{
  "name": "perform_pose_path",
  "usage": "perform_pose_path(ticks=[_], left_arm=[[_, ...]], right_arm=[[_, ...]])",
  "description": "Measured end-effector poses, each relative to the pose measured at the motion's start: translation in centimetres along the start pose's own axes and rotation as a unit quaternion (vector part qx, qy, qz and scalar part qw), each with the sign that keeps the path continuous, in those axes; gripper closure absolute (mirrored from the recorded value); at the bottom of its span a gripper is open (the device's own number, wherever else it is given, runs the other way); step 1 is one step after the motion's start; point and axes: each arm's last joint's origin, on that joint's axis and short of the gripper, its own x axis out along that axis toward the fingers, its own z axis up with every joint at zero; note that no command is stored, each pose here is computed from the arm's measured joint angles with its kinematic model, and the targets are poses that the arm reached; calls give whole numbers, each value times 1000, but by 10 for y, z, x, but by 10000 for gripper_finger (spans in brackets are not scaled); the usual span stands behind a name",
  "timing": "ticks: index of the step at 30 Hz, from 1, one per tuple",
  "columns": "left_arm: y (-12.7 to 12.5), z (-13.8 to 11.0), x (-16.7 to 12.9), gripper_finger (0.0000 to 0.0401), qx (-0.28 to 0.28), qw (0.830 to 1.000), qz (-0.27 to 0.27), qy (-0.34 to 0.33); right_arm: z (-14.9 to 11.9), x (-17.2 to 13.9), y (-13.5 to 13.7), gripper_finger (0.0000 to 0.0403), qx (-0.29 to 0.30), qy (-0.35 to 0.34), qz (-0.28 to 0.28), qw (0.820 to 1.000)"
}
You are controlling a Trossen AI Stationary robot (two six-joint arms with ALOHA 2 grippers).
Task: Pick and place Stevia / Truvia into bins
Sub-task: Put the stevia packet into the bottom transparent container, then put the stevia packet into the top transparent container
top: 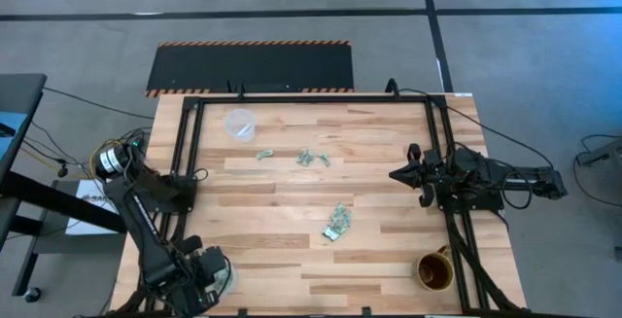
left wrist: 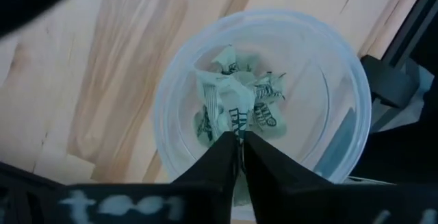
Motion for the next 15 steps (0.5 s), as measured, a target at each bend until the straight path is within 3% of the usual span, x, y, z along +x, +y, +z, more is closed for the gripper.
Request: perform_pose_path(ticks=[11, 15], left_arm=[[-4, 2, -3, 278, -7, 1000, -17, 14], [-10, 10, -27, 272, 16, 997, -56, -50]], right_arm=[[0, 0, 0, 403, 0, 0, 0, 1000], [0, 0, 0, 403, 0, 0, 0, 1000]])
